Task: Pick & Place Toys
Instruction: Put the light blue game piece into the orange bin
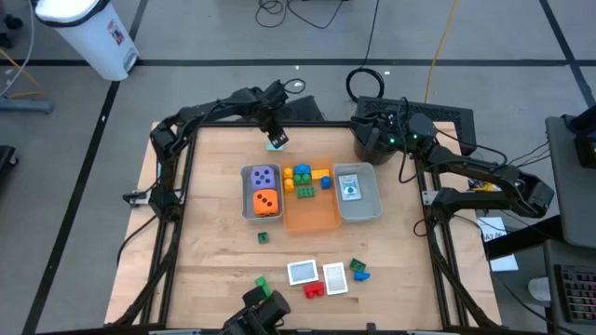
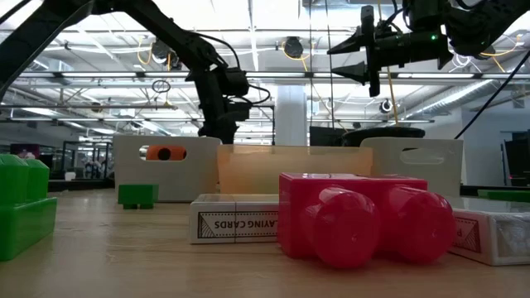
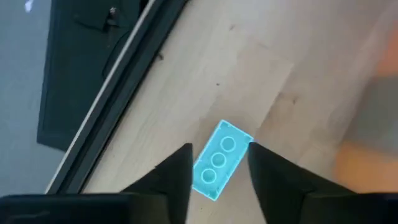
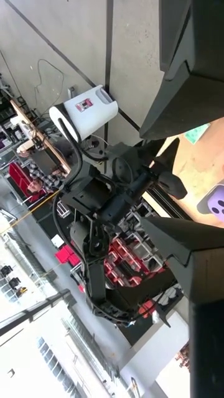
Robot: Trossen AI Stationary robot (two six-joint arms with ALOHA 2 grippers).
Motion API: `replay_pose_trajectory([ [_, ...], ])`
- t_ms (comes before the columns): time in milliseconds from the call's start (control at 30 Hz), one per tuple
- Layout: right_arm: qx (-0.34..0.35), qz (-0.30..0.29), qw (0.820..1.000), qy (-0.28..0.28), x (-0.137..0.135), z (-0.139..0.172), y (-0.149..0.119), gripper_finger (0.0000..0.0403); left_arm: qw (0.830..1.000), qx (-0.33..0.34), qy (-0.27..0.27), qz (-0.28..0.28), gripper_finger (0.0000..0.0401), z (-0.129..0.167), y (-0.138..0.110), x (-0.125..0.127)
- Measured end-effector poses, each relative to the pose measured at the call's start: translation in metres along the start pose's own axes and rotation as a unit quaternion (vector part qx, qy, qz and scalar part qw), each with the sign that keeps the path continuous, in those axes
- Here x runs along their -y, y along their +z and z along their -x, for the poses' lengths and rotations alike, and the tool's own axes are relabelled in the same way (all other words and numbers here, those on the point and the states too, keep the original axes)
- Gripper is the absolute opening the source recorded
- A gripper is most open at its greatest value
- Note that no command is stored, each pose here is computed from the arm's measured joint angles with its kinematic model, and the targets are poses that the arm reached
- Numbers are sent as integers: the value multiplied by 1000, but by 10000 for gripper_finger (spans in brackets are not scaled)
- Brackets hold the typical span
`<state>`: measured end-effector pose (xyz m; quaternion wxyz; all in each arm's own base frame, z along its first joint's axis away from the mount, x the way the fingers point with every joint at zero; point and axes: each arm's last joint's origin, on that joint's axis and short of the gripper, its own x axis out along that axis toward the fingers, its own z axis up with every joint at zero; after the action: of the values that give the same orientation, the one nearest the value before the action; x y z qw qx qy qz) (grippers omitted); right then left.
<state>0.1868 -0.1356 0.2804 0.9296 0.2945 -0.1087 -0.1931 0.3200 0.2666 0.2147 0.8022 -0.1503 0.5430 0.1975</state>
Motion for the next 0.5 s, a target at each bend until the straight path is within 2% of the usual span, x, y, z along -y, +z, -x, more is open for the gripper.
replay_pose_trajectory([
  [167, -1, -8, 1000, 1, 0, 0, 0, 210, 998, -6, -11, -66, 245, 0, -1, 5],
  [300, -7, -8, 1000, 11, -1, 0, 0, 210, 988, -29, -22, -147, 306, 0, -5, 12],
  [400, -8, -8, 1000, 11, -1, 0, 0, 210, 973, -43, -32, -224, 334, 0, -7, 17],
  [500, -8, -6, 1000, 11, -1, 0, 0, 210, 967, -44, -37, -246, 345, -1, -7, 20],
])
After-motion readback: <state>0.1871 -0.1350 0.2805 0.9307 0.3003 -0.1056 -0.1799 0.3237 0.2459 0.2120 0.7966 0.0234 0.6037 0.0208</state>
